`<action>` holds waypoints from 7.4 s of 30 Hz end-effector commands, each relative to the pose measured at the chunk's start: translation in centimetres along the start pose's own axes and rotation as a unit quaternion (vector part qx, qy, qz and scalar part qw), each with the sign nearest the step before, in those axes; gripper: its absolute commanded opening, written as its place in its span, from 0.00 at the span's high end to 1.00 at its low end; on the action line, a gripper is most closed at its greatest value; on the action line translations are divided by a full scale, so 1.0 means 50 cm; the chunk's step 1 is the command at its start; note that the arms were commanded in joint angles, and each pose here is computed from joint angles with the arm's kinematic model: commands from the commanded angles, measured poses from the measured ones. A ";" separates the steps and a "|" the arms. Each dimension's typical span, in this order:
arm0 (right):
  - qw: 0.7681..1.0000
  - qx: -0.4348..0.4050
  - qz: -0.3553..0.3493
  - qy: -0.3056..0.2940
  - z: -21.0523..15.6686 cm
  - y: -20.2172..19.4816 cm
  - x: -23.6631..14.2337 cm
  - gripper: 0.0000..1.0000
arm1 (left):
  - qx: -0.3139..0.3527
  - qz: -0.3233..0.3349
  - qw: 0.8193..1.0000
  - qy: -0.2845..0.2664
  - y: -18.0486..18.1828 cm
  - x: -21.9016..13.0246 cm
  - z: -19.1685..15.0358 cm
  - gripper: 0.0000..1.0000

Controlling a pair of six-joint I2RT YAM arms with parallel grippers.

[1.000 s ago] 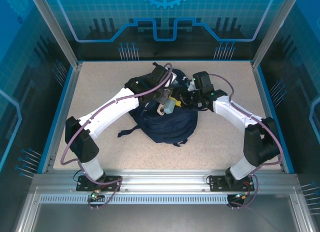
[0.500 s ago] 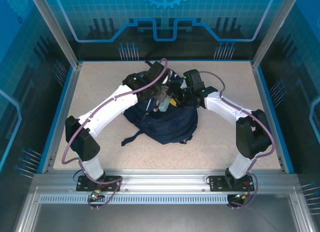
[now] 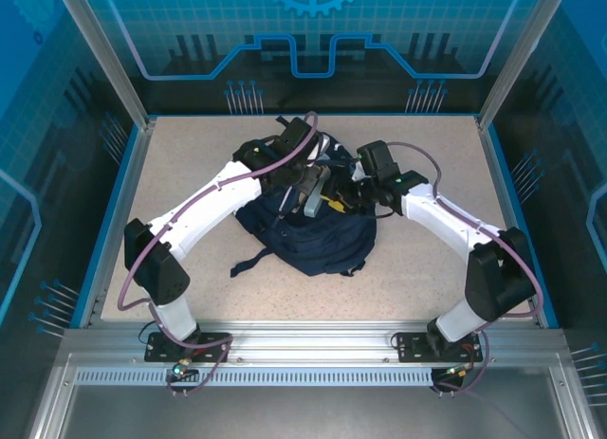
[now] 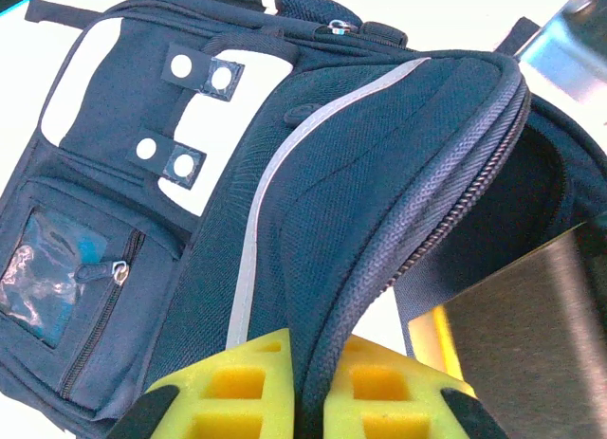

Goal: Pack books, pencil case, and school supplies into a backpack

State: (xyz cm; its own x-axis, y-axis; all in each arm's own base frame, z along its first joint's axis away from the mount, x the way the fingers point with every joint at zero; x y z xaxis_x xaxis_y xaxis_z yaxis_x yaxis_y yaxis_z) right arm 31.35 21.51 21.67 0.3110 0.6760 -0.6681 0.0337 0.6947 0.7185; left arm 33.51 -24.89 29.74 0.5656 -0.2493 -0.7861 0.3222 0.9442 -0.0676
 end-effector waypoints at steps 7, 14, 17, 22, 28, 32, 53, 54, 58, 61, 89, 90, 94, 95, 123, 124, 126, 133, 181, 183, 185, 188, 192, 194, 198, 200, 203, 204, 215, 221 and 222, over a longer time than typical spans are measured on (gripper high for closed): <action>0.999 -0.025 0.017 0.041 -0.008 0.041 0.085 0.75 | -0.022 -0.050 0.994 -0.090 -0.018 -0.058 0.056 0.97; 0.993 -0.046 0.111 0.018 0.025 0.091 0.119 0.81 | -0.037 -0.059 0.994 -0.088 -0.023 -0.028 0.059 0.98; 0.991 -0.054 0.119 0.016 0.028 0.096 0.116 0.81 | -0.046 -0.059 0.994 -0.081 -0.018 -0.014 0.058 0.99; 0.995 -0.042 0.085 0.019 0.018 0.058 0.099 0.77 | -0.066 -0.072 0.993 -0.064 -0.011 -0.001 0.046 0.91; 0.999 -0.030 -0.018 -0.002 -0.003 -0.025 0.022 0.68 | -0.115 -0.132 0.984 -0.044 0.011 -0.025 0.022 0.53; 0.994 -0.020 -0.102 -0.034 -0.021 -0.093 -0.050 0.65 | -0.165 -0.176 0.969 -0.044 0.048 -0.058 -0.002 0.29; 0.986 -0.132 -0.078 -0.073 -0.009 0.016 -0.155 0.16 | -0.171 -0.142 0.975 -0.027 0.153 -0.013 -0.270 0.25; 0.986 -0.139 -0.071 -0.063 -0.011 0.027 -0.141 0.16 | -0.170 -0.141 0.975 -0.030 0.154 -0.009 -0.275 0.27; 0.986 -0.149 -0.070 -0.024 -0.015 0.052 -0.088 0.17 | -0.162 -0.144 0.976 -0.030 0.154 0.012 -0.286 0.33; 0.985 -0.153 -0.083 0.003 -0.016 0.056 -0.054 0.18 | -0.157 -0.143 0.977 -0.017 0.153 0.032 -0.290 0.40; 0.984 -0.090 -0.146 0.044 -0.007 -0.029 0.007 0.47 | -0.139 -0.221 0.965 0.021 0.123 0.063 -0.326 0.39; 0.984 -0.091 -0.146 0.044 -0.008 -0.029 0.008 0.47 | -0.144 -0.209 0.967 0.025 0.127 0.065 -0.330 0.36; 0.984 -0.090 -0.145 0.045 -0.008 -0.029 0.011 0.47 | -0.149 -0.200 0.968 0.037 0.130 0.073 -0.337 0.41; 0.984 -0.090 -0.145 0.046 -0.008 -0.029 0.011 0.47 | -0.151 -0.202 0.967 0.038 0.129 0.074 -0.335 0.45; 0.985 -0.086 -0.141 0.048 -0.007 -0.028 0.015 0.48 | -0.166 -0.196 0.966 0.035 0.131 0.081 -0.331 0.79; 0.985 -0.085 -0.141 0.048 -0.007 -0.029 0.015 0.48 | -0.167 -0.198 0.965 0.038 0.130 0.083 -0.331 0.79; 0.985 -0.085 -0.141 0.048 -0.007 -0.029 0.015 0.48 | -0.166 -0.201 0.965 0.038 0.126 0.087 -0.327 0.82; 0.986 -0.080 -0.137 0.052 -0.012 -0.032 0.021 0.53 | -0.156 -0.204 0.966 0.030 0.117 0.088 -0.319 0.94; 0.964 -0.159 -0.209 -0.025 -0.069 -0.011 -0.044 0.33 | -0.310 -0.174 0.934 -0.025 0.157 -0.009 -0.275 0.39; 0.960 -0.177 -0.215 -0.028 -0.089 0.003 -0.035 0.33 | -0.343 -0.171 0.924 -0.020 0.179 -0.004 -0.269 0.37; 0.956 -0.195 -0.219 -0.033 -0.115 0.022 -0.019 0.33 | -0.369 -0.181 0.911 -0.013 0.192 0.006 -0.258 0.36; 0.953 -0.215 -0.210 -0.038 -0.154 0.047 0.010 0.33 | -0.392 -0.191 0.900 -0.001 0.194 0.022 -0.247 0.37; 0.952 -0.233 -0.194 -0.043 -0.206 0.077 0.049 0.35 | -0.425 -0.190 0.885 0.017 0.196 0.045 -0.243 0.39; 0.953 -0.237 -0.186 -0.040 -0.228 0.088 0.069 0.37 | -0.439 -0.189 0.878 0.013 0.198 0.053 -0.239 0.41; 0.955 -0.235 -0.180 -0.028 -0.266 0.101 0.118 0.43 | -0.464 -0.187 0.866 0.015 0.201 0.075 -0.232 0.49; 0.957 -0.221 -0.185 -0.024 -0.276 0.098 0.140 0.47 | -0.476 -0.175 0.861 0.022 0.205 0.085 -0.238 0.53; 0.961 -0.212 -0.175 -0.021 -0.283 0.102 0.170 0.51 | -0.490 -0.160 0.856 0.024 0.211 0.090 -0.248 0.56; 0.961 -0.213 -0.176 -0.022 -0.282 0.105 0.176 0.52 | -0.490 -0.161 0.857 0.024 0.211 0.090 -0.249 0.56; 0.949 -0.188 -0.238 -0.080 -0.258 0.091 0.162 0.68 | -0.493 -0.164 0.854 0.033 0.209 0.097 -0.250 0.57; 0.948 -0.191 -0.234 -0.099 -0.251 0.100 0.146 0.73 | -0.494 -0.168 0.853 0.036 0.207 0.102 -0.246 0.58; 0.948 -0.192 -0.232 -0.101 -0.250 0.101 0.144 0.74 | -0.494 -0.169 0.852 0.035 0.207 0.103 -0.244 0.58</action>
State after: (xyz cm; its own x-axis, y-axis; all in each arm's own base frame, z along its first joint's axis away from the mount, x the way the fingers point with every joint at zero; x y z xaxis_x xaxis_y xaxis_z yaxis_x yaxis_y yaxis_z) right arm 21.35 33.13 15.80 0.4391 0.2407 -0.8656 -0.1455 0.9698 0.1958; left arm 29.78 -13.71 16.97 0.5011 -0.5516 -0.6668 -0.3547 0.5719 -0.7397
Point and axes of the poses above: each hand's point on the last joint's axis, 136 mm out from that joint toward the fingers, its own x axis out along the fingers, its own y axis along the line the jaws close on, z = x × y, the point moved 7 cm from there along -x, back along the fingers, and after that the axes turned 10 degrees about -x, right-handed, at the moved point
